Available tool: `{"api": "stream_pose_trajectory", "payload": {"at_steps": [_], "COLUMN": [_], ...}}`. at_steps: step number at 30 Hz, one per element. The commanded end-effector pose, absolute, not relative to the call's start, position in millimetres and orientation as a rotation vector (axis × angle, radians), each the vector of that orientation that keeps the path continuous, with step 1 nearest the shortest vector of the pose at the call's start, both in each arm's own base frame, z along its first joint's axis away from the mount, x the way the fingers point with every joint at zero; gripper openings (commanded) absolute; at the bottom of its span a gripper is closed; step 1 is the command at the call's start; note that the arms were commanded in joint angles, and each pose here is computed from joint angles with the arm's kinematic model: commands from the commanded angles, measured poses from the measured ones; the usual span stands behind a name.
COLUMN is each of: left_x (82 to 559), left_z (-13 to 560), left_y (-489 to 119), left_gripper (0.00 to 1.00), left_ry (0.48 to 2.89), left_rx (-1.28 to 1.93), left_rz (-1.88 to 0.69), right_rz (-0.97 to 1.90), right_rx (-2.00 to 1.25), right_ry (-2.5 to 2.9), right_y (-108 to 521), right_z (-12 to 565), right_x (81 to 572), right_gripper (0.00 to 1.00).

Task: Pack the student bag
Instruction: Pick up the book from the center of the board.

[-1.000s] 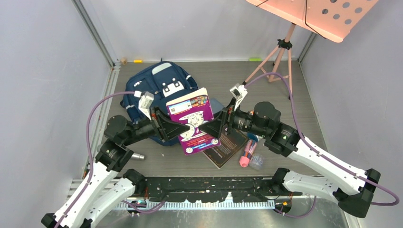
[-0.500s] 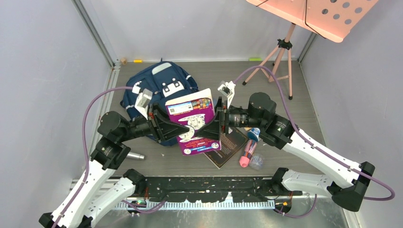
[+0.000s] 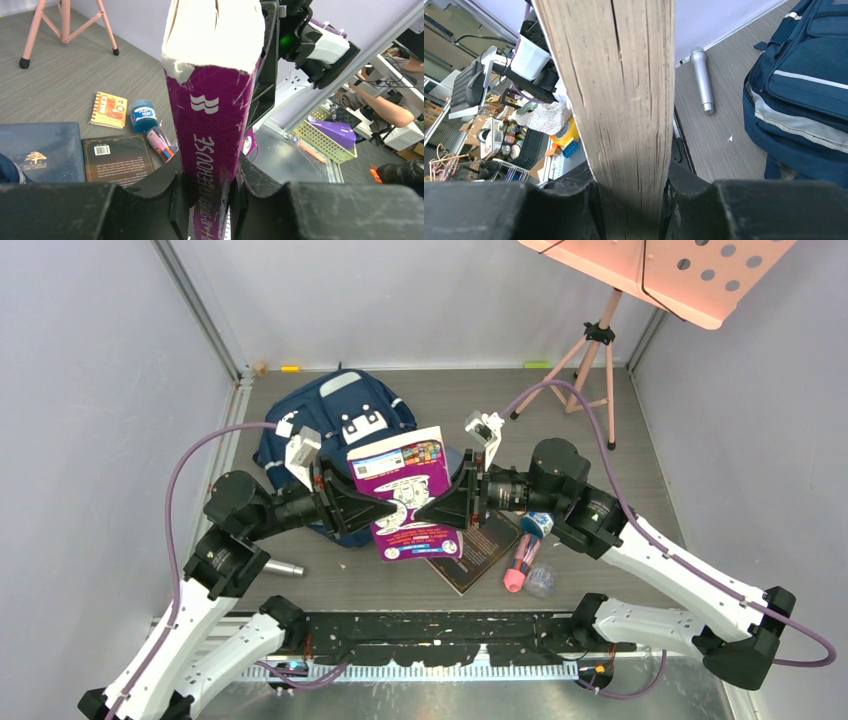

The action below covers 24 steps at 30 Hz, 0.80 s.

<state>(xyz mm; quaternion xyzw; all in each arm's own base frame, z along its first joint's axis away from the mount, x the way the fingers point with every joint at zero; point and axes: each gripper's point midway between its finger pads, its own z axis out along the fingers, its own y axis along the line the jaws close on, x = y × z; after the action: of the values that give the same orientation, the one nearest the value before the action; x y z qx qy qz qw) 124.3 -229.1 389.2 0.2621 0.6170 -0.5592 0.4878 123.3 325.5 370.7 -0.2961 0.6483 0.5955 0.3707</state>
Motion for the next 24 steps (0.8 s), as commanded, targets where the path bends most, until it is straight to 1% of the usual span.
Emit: {"api": "stream_pose_trajectory", "payload": {"at_steps": [1,2,3,5,6,7,8,9,11,14,20,24], "left_x": [132.3,141.8,157.3,182.2,196.5,204.5,216.8,224.2,235.3,248.4,261.1,269.8], "left_z": [400.5,389.6,380.1,353.6,336.0,324.3,308.4,297.3,275.0,245.6,199.7,177.2], "left_y": [-219.4,-215.4,-207.8,-192.5,-184.3,-174.5,-167.9,-162.4,-155.9,-150.2,-156.9,-153.2], "left_gripper": [0.0,0.05,0.14,0.49,0.62,0.73,0.82,0.89,0.94,0.96,0.97,0.97], "left_ry": [1.475,1.522,1.577,1.709,1.792,1.85,1.924,1.977,2.075,2.191,2.324,2.392], "left_rx": [0.634,0.617,0.563,0.496,0.462,0.436,0.418,0.42,0.452,0.514,0.631,0.649], "left_rz": [-1.238,-1.168,-1.072,-0.891,-0.792,-0.705,-0.616,-0.544,-0.431,-0.302,-0.232,-0.153], "right_rz": [1.459,1.426,1.351,1.214,1.15,1.057,1.012,0.937,0.855,0.783,0.763,0.775], "right_rx": [-0.615,-0.578,-0.489,-0.362,-0.323,-0.248,-0.21,-0.151,-0.083,0.006,0.109,0.119], "right_ry": [1.572,1.602,1.625,1.698,1.756,1.808,1.83,1.877,1.939,2.001,2.093,2.118], "right_y": [315.2,312.1,306.1,293.2,286.8,276.2,270.3,260.0,246.6,226.9,206.8,204.9], "right_z": [398.9,394.2,391.2,376.9,363.9,351.8,346.3,334.6,317.4,295.6,257.6,247.5], "right_x": [143.4,148.9,164.7,187.8,194.9,208.6,215.3,226.1,239.2,257.0,266.6,263.3], "right_gripper": [0.01,0.01,0.0,0.0,0.0,0.0,0.0,0.0,0.0,0.0,0.0,0.0]}}
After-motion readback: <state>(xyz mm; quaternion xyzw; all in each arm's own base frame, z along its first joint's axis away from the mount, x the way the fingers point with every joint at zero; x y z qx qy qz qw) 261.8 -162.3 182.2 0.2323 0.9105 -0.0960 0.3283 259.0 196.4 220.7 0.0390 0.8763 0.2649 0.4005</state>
